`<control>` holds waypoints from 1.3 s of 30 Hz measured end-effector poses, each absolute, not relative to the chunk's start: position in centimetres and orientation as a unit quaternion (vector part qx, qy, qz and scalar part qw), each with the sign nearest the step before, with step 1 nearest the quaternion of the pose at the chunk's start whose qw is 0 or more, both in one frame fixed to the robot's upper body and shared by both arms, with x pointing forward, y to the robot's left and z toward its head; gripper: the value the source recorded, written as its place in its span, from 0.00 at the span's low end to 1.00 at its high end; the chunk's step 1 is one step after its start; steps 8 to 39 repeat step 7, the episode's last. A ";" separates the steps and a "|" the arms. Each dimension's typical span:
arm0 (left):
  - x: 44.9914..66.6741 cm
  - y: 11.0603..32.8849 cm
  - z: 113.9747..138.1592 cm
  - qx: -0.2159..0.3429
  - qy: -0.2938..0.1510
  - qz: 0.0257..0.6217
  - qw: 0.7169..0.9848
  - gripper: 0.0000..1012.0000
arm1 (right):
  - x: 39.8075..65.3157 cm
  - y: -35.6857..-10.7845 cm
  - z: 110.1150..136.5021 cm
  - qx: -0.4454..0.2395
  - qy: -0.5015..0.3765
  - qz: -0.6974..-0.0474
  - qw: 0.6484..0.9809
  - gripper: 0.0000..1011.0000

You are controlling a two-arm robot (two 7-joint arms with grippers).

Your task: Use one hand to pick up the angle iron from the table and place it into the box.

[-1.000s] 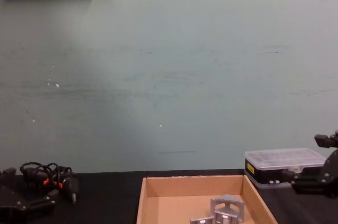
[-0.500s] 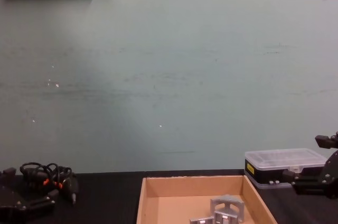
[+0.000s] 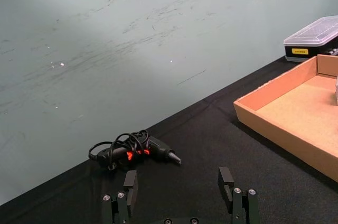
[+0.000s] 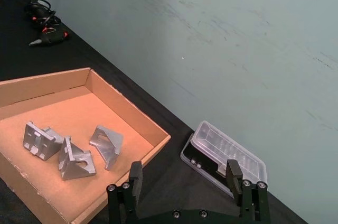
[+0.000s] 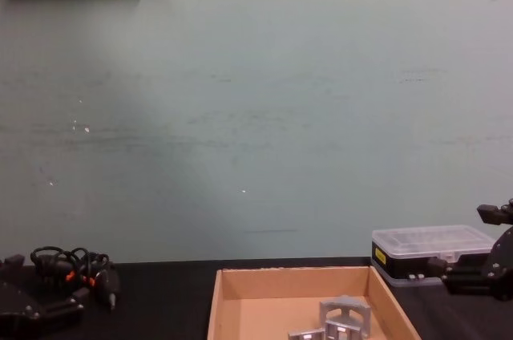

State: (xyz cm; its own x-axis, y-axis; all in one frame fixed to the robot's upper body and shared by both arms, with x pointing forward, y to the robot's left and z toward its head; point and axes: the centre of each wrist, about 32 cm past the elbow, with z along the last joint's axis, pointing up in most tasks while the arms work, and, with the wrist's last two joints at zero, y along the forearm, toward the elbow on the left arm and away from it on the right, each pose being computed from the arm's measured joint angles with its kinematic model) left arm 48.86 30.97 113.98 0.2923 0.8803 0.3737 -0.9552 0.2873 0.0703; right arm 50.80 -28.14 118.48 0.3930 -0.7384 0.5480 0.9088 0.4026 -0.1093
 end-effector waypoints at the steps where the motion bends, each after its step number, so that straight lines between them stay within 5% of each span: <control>1: 48.9 31.0 114.0 0.141 -0.132 0.580 0.791 0.99 | 50.8 -28.1 118.5 -0.201 -0.212 -0.508 0.810 0.99; 39: 48.9 31.0 114.0 0.141 -0.132 0.580 0.791 0.99 | 50.8 -28.1 118.5 -0.201 -0.212 -0.508 0.810 0.99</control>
